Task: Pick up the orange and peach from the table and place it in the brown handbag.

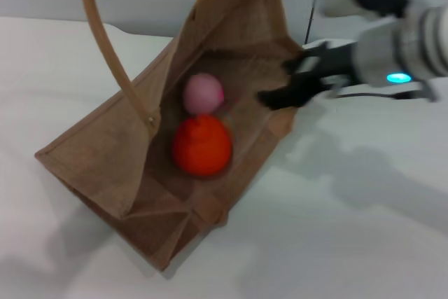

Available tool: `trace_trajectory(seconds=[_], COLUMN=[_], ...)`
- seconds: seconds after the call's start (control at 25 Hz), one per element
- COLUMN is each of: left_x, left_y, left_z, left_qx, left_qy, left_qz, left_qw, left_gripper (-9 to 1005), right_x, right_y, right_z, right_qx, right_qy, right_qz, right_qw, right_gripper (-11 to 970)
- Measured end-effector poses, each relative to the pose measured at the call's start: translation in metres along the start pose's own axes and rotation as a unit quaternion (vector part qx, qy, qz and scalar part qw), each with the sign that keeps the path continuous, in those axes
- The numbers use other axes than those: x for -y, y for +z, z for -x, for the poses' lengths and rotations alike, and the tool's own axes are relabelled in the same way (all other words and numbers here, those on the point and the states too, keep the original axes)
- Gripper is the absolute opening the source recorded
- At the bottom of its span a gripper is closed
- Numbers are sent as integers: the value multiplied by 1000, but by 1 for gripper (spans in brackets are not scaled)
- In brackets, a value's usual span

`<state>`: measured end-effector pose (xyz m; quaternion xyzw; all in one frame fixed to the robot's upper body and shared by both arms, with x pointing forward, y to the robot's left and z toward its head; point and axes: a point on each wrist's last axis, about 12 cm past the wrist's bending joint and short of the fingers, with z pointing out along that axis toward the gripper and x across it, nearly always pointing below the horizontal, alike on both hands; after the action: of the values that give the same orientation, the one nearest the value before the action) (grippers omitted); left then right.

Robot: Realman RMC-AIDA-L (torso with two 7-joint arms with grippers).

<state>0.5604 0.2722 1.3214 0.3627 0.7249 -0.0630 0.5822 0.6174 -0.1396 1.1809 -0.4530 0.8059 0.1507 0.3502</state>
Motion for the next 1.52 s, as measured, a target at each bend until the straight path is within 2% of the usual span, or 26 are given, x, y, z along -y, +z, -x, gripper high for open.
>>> trace_trajectory(seconds=[0.2, 0.44, 0.6, 0.84, 0.96, 1.04, 1.2, 1.28, 1.32, 1.4, 1.44, 1.48, 1.52], left_x=[-9, -16, -16, -15, -15, -13, -6, -2, 1, 6, 7, 9, 11], left_y=[-2, 9, 14, 22, 21, 25, 35, 41, 44, 50, 52, 54, 57], left_z=[-13, -16, -18, -19, -29, -43, -83, -106, -118, -142, -151, -162, -171], left_qx=[2, 22, 23, 31, 56, 81, 135, 166, 182, 211, 218, 224, 229], left_qy=[-28, -68, -77, -95, -98, -91, -75, -83, -85, -81, -85, -91, -98], left_qz=[13, -3, -14, -33, -42, -59, -84, -80, -73, -42, -26, -4, 17], left_qw=[1000, 997, 997, 994, 993, 991, 984, 979, 977, 973, 972, 970, 968], left_gripper=[199, 206, 211, 421, 563, 658, 747, 792, 814, 859, 863, 867, 872], right_x=[28, 61, 63, 63, 62, 58, 50, 44, 44, 43, 43, 43, 44], right_y=[-34, -57, -56, -50, -44, -38, -27, -22, -22, -18, -18, -15, -9], right_z=[-14, -28, -28, -26, -24, -24, -26, -32, -32, -45, -45, -51, -65], right_qx=[-7, -5, -5, -3, 11, 35, 88, 138, 138, 186, 186, 199, 223], right_qy=[20, 66, 66, 67, 63, 57, 38, 19, 19, 14, 14, 17, 29], right_qz=[-87, -151, -152, -150, -155, -163, -195, -240, -240, -293, -293, -308, -338], right_qw=[996, 986, 986, 986, 986, 984, 976, 961, 961, 938, 938, 930, 914], right_gripper=[773, 773, 774, 774, 774, 774, 774, 774, 774, 773, 773, 773, 773])
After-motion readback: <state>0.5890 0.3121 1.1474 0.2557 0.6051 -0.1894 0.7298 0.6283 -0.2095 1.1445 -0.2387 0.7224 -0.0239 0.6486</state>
